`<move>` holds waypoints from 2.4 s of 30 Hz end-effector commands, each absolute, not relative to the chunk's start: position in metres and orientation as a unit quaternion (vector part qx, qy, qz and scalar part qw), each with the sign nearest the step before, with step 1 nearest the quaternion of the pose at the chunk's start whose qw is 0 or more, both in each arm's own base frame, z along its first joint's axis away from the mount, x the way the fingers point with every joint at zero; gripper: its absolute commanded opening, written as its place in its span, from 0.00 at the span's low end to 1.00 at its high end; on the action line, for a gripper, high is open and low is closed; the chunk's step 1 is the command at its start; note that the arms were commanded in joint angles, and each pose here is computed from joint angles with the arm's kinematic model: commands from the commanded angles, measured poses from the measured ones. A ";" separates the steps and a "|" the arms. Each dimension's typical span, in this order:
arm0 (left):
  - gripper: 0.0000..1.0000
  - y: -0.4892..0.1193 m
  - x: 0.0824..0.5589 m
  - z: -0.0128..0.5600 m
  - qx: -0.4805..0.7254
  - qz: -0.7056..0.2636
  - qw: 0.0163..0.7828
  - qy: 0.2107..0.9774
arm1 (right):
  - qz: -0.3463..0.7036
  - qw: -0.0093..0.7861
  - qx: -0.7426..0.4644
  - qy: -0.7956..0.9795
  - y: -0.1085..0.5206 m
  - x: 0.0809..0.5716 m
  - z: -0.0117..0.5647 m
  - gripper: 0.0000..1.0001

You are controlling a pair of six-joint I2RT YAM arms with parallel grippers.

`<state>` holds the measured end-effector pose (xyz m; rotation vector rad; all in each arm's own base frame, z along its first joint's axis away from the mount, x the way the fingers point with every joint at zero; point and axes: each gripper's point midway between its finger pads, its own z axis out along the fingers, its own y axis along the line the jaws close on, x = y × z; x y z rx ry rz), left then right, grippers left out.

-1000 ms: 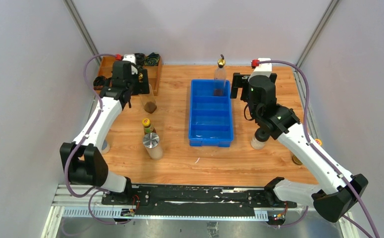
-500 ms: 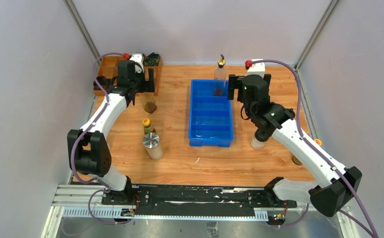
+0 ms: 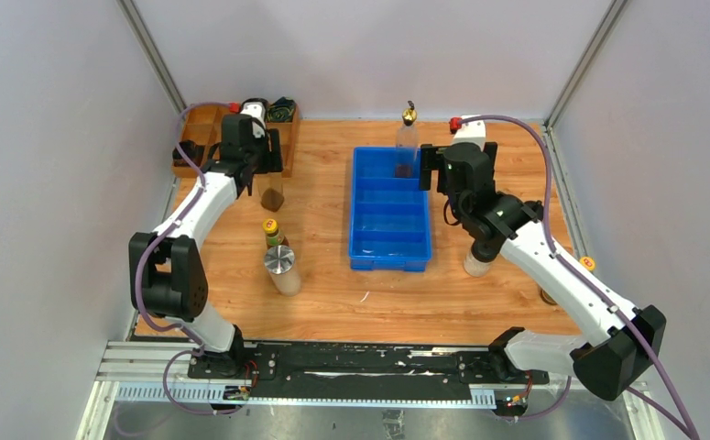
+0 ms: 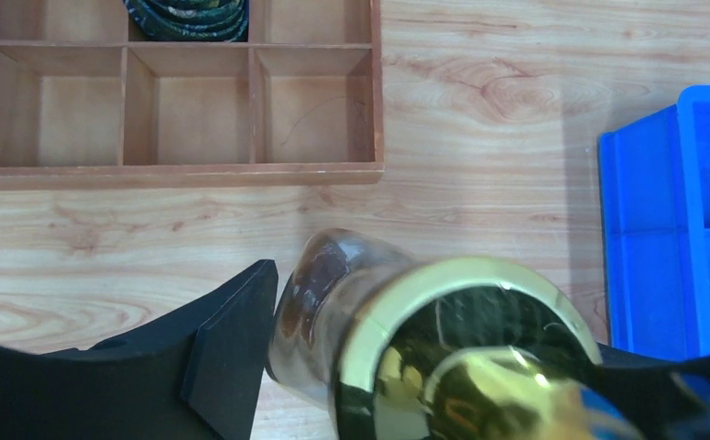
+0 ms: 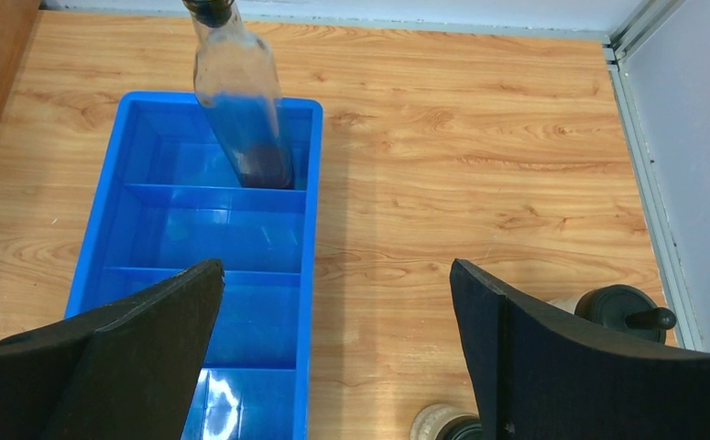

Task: Organize the condiment bottles
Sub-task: Pick up the bottle from the center of the board, then place the bottle in the storage box.

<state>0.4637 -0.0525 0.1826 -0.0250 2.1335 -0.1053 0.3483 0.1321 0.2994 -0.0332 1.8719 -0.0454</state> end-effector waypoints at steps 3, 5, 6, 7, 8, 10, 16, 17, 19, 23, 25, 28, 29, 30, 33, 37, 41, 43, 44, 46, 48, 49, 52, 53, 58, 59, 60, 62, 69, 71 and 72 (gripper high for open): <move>0.55 -0.047 0.453 0.199 -0.032 -0.045 0.493 0.868 | -0.008 0.587 -0.017 0.809 0.138 0.344 0.289 1.00; 0.53 -0.050 0.451 0.205 -0.033 -0.057 0.498 0.865 | -0.006 0.588 -0.016 0.809 0.138 0.343 0.290 1.00; 0.53 -0.053 0.450 0.209 -0.032 -0.064 0.502 0.862 | -0.005 0.589 -0.016 0.808 0.138 0.342 0.290 1.00; 0.53 -0.055 0.449 0.214 -0.033 -0.070 0.506 0.859 | -0.005 0.589 -0.015 0.808 0.138 0.342 0.290 1.00; 0.53 -0.057 0.449 0.221 -0.032 -0.077 0.512 0.855 | -0.004 0.589 -0.016 0.808 0.138 0.341 0.290 1.00; 0.54 -0.065 0.447 0.238 -0.026 -0.098 0.523 0.846 | -0.004 0.589 -0.014 0.808 0.136 0.340 0.290 1.00; 0.55 -0.097 0.448 0.301 0.008 -0.108 0.563 0.820 | -0.007 0.592 -0.013 0.806 0.132 0.337 0.293 1.00; 0.55 -0.106 0.448 0.312 0.015 -0.115 0.570 0.814 | -0.007 0.594 -0.013 0.805 0.131 0.336 0.295 1.00; 0.56 -0.117 0.452 0.332 0.019 -0.114 0.583 0.804 | -0.011 0.598 -0.012 0.801 0.127 0.333 0.300 1.00; 0.56 -0.147 0.466 0.364 0.033 -0.120 0.600 0.791 | -0.021 0.608 -0.010 0.794 0.117 0.327 0.312 1.00; 0.56 -0.161 0.472 0.371 0.033 -0.123 0.601 0.789 | -0.021 0.614 -0.009 0.789 0.113 0.323 0.319 1.00; 0.57 -0.190 0.481 0.378 0.034 -0.131 0.603 0.786 | -0.021 0.618 -0.009 0.786 0.106 0.314 0.327 1.00; 0.57 -0.201 0.484 0.380 0.035 -0.135 0.603 0.785 | -0.019 0.619 -0.008 0.785 0.104 0.311 0.329 1.00; 0.57 -0.212 0.486 0.380 0.036 -0.137 0.602 0.786 | -0.017 0.620 -0.007 0.784 0.102 0.308 0.330 1.00; 0.57 -0.242 0.494 0.378 0.027 -0.136 0.598 0.789 | -0.014 0.621 -0.006 0.784 0.096 0.299 0.333 1.00; 0.58 -0.267 0.502 0.368 -0.010 -0.140 0.592 0.794 | -0.017 0.619 -0.006 0.785 0.089 0.290 0.333 1.00; 0.60 -0.287 0.504 0.360 -0.039 -0.130 0.593 0.794 | -0.016 0.613 -0.007 0.790 0.085 0.282 0.328 1.00; 0.60 -0.291 0.508 0.353 -0.050 -0.120 0.592 0.796 | -0.013 0.610 -0.011 0.793 0.084 0.279 0.324 1.00; 0.60 -0.292 0.509 0.350 -0.055 -0.118 0.591 0.796 | -0.014 0.607 -0.012 0.794 0.084 0.278 0.321 1.00; 0.60 -0.293 0.513 0.340 -0.068 -0.114 0.587 0.798 | -0.011 0.605 -0.015 0.796 0.084 0.275 0.318 1.00; 0.60 -0.295 0.516 0.331 -0.079 -0.112 0.583 0.801 | -0.009 0.603 -0.016 0.798 0.083 0.272 0.315 1.00; 0.60 -0.296 0.517 0.329 -0.084 -0.114 0.583 0.800 | -0.009 0.602 -0.018 0.798 0.083 0.271 0.313 1.00; 0.60 -0.300 0.519 0.317 -0.095 -0.113 0.585 0.797 | -0.012 0.598 -0.022 0.801 0.082 0.270 0.308 1.00; 0.60 -0.301 0.520 0.315 -0.100 -0.114 0.587 0.795 | -0.013 0.597 -0.024 0.802 0.082 0.270 0.306 1.00; 0.60 -0.311 0.526 0.299 -0.105 -0.134 0.590 0.789 | -0.010 0.591 -0.031 0.806 0.083 0.268 0.298 1.00; 0.60 -0.314 0.527 0.295 -0.105 -0.138 0.587 0.791 | -0.010 0.589 -0.033 0.807 0.084 0.268 0.296 1.00; 0.60 -0.317 0.528 0.290 -0.104 -0.141 0.584 0.793 | -0.012 0.588 -0.033 0.808 0.083 0.268 0.294 1.00; 0.59 -0.321 0.529 0.281 -0.101 -0.141 0.578 0.797 | -0.013 0.585 -0.034 0.810 0.084 0.269 0.290 1.00; 0.60 -0.328 0.530 0.256 -0.094 -0.139 0.578 0.798 | -0.011 0.576 -0.036 0.816 0.087 0.270 0.278 1.00; 0.60 -0.328 0.531 0.249 -0.093 -0.134 0.577 0.800 | -0.011 0.575 -0.037 0.817 0.088 0.271 0.275 1.00; 0.60 -0.328 0.531 0.244 -0.093 -0.130 0.575 0.802 | -0.011 0.574 -0.037 0.818 0.088 0.271 0.274 1.00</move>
